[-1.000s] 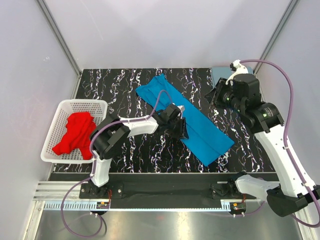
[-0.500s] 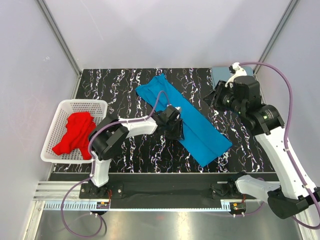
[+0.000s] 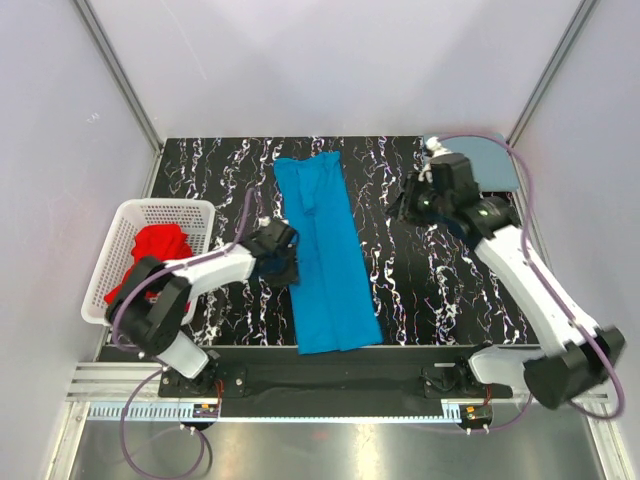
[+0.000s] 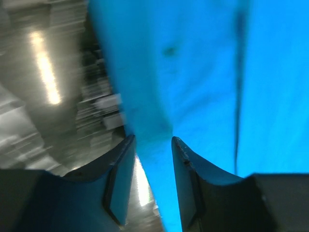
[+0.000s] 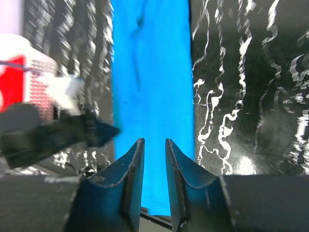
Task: Fold and stack the t-shirts
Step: Fold the tshirt
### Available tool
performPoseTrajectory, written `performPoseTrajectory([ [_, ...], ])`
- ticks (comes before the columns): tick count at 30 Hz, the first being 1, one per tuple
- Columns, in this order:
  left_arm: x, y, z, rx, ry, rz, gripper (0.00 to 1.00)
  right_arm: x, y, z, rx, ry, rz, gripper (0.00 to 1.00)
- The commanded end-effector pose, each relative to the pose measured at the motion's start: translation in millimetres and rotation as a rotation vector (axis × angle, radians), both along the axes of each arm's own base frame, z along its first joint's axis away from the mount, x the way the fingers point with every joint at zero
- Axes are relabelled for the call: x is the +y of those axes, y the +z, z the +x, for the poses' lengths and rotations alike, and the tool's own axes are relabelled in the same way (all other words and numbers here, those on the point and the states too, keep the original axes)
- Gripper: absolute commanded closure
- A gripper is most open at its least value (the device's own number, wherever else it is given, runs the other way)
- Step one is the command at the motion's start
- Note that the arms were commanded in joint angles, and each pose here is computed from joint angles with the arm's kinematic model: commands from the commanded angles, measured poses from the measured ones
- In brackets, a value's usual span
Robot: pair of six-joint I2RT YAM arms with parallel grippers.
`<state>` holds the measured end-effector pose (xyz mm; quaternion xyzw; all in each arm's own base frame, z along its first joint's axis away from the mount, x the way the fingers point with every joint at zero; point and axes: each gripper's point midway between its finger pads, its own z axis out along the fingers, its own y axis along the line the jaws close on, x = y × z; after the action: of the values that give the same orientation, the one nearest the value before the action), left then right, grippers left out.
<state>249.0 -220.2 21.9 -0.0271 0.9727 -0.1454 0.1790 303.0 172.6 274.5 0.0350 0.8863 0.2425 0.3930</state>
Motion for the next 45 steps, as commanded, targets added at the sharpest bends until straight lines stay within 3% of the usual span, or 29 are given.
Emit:
performPoseTrajectory([
  [1,33.0,17.1,-1.9,-0.028,0.062,0.047,0.56,20.0,-32.4,25.8,0.033,0.070,0.003,0.69],
  [4,30.3,54.8,24.0,-0.112,0.068,-0.032,0.52,42.9,-69.6,52.6,0.100,0.126,0.021,0.68],
  [7,20.8,75.6,47.1,-0.116,0.044,-0.145,0.51,60.3,-77.8,69.5,0.112,0.157,0.062,0.68],
  [13,16.7,72.0,52.4,-0.121,-0.059,-0.149,0.48,69.7,-137.4,77.5,0.248,0.189,0.033,0.66],
  [16,0.5,73.0,54.1,-0.121,-0.099,-0.252,0.49,76.4,-155.9,81.3,0.304,0.222,0.026,0.82],
  [19,-14.7,67.3,44.3,-0.061,-0.099,-0.341,0.50,81.9,-166.9,54.7,0.425,0.279,0.052,0.91],
  [26,-18.6,36.5,-13.6,0.026,-0.162,-0.294,0.48,71.2,-179.5,-51.0,0.607,0.326,0.033,0.92],
  [29,-17.0,33.9,-8.1,0.000,-0.142,-0.294,0.46,64.3,-184.1,-78.0,0.636,0.309,0.054,0.92],
  [34,-17.7,43.0,34.0,-0.046,-0.097,-0.257,0.46,58.9,-196.2,-90.2,0.617,0.288,0.062,0.94],
  [39,-26.1,67.2,94.1,-0.188,-0.086,-0.219,0.45,55.7,-217.3,-99.7,0.646,0.275,0.065,0.95],
  [45,-17.9,35.0,147.4,-0.165,-0.029,-0.140,0.45,55.8,-230.8,-105.6,0.648,0.276,0.085,0.95],
])
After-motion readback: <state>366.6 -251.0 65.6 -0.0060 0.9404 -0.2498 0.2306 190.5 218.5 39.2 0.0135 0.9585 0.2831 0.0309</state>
